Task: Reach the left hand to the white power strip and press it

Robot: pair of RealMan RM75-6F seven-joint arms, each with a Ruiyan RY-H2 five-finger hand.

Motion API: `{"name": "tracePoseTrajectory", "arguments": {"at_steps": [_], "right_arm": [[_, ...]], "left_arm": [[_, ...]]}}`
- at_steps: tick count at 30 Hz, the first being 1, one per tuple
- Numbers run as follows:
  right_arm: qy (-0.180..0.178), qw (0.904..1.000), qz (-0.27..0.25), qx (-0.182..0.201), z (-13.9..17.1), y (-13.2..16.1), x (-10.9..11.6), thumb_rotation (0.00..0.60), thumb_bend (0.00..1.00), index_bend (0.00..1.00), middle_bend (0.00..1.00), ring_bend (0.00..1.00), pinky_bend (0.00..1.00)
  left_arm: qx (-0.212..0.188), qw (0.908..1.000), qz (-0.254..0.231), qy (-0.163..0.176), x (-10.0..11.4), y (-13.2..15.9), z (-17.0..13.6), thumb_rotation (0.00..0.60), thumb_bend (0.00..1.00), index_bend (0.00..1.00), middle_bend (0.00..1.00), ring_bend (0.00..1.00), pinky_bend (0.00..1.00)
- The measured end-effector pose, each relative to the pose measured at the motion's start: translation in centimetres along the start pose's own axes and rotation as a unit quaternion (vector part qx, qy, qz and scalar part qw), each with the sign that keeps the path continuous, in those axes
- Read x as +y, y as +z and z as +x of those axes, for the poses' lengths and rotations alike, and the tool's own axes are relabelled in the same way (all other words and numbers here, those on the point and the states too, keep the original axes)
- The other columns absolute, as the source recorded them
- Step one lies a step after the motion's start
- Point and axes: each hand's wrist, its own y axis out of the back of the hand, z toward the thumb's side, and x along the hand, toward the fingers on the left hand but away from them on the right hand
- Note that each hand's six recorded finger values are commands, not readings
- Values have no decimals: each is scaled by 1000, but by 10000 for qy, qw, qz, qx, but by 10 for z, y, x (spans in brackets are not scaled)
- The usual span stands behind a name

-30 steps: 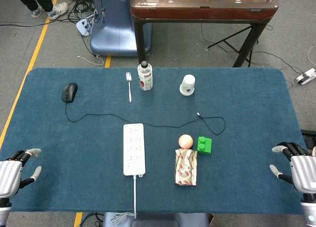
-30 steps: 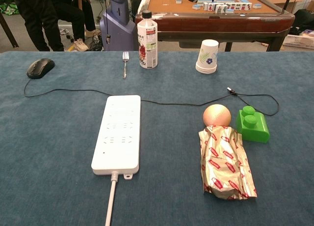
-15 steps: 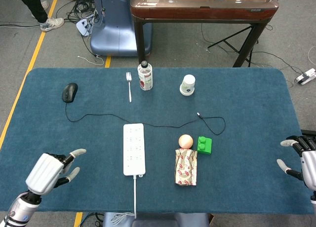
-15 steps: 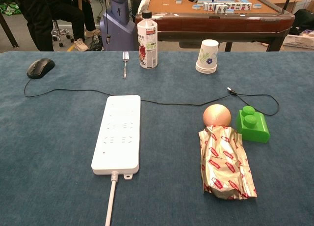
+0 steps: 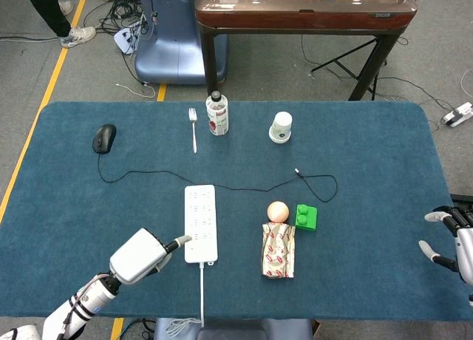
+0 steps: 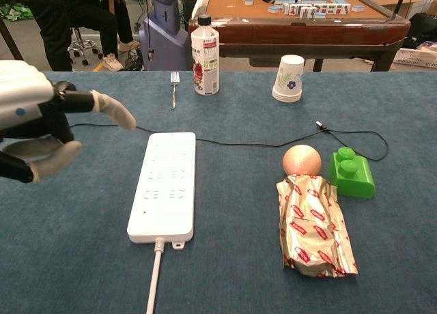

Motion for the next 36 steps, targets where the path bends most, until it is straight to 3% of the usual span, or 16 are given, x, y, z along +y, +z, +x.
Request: {"name": "tracePoseTrajectory", "arguments": {"at_steps": [18,36], "right_arm": [[82,9999,-79,-5,1,-1,-10,600,167,398,334,257,404],[117,9999,-72,-17,1,0,-13,600,167,398,334,256,405]], "left_arm": [[-60,9969,304,-729,-39,17,27,600,686,253,934,940,1000],[32,9930,440,-1091,-75,12,35,600,686,253,934,941,1000]]}}
